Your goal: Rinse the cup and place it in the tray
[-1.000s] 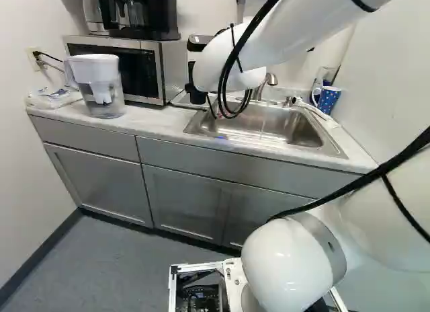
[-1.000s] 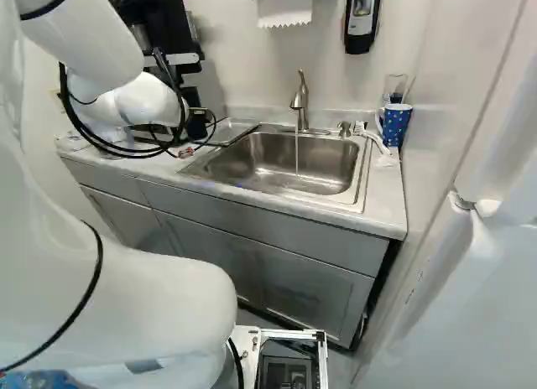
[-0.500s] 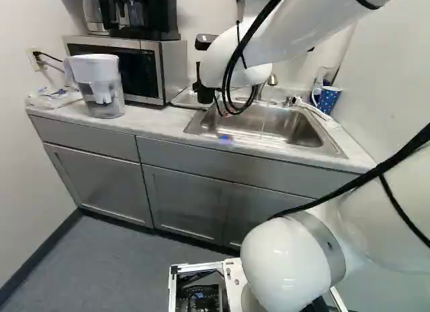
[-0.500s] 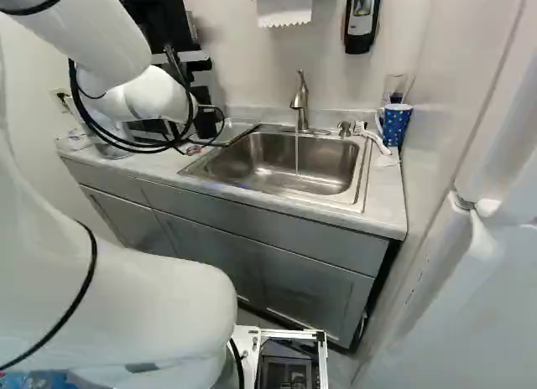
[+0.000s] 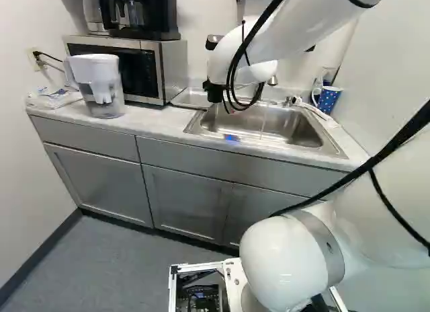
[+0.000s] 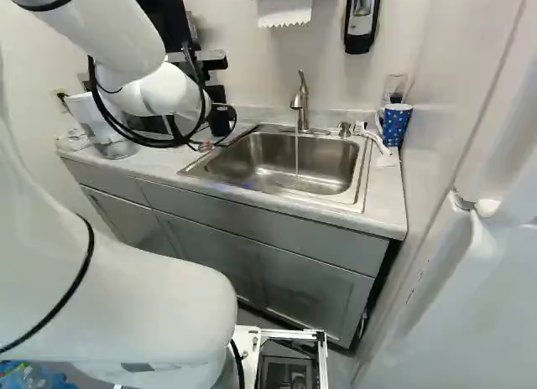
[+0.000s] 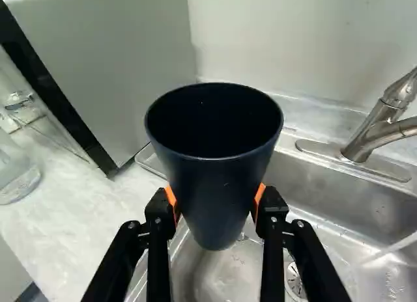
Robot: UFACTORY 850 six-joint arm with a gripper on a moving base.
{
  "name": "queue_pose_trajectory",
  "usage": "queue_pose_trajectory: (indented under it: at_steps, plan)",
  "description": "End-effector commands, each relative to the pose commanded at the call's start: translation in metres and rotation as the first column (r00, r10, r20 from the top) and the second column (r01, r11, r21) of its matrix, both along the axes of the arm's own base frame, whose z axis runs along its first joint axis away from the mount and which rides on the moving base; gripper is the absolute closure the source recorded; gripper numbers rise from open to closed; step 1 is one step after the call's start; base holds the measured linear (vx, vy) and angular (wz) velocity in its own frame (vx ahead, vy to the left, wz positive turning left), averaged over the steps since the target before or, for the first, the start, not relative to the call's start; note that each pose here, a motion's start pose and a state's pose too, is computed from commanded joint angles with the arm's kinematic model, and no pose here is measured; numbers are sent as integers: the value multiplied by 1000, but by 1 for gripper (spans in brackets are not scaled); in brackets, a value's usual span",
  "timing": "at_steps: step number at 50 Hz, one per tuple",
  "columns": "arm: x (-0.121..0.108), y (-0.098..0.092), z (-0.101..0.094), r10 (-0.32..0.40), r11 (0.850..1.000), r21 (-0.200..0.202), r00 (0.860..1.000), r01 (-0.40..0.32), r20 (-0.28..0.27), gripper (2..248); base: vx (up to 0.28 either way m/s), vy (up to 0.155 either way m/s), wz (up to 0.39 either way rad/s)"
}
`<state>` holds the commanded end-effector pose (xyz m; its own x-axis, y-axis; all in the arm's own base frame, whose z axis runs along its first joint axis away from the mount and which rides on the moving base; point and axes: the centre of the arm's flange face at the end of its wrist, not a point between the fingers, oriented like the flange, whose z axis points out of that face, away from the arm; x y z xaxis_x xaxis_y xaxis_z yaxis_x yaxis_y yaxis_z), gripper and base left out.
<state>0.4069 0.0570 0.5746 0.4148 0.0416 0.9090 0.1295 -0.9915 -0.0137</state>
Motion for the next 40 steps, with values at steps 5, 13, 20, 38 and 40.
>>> queue_pose_trajectory:
  at_steps: [5,13,20,38,40]
  plan:
    - [2,-7,0,-20,1000,3,1000,20,-1,126,0,0,0]
    - [3,-17,0,-45,999,3,999,45,-1,126,0,0,0]
    - [4,-25,0,-65,998,3,998,65,-1,126,0,0,0]
    - [8,-42,-14,-105,994,0,994,105,-24,126,0,0,0]
    - [9,-43,-16,-109,994,-1,994,109,-26,126,0,0,0]
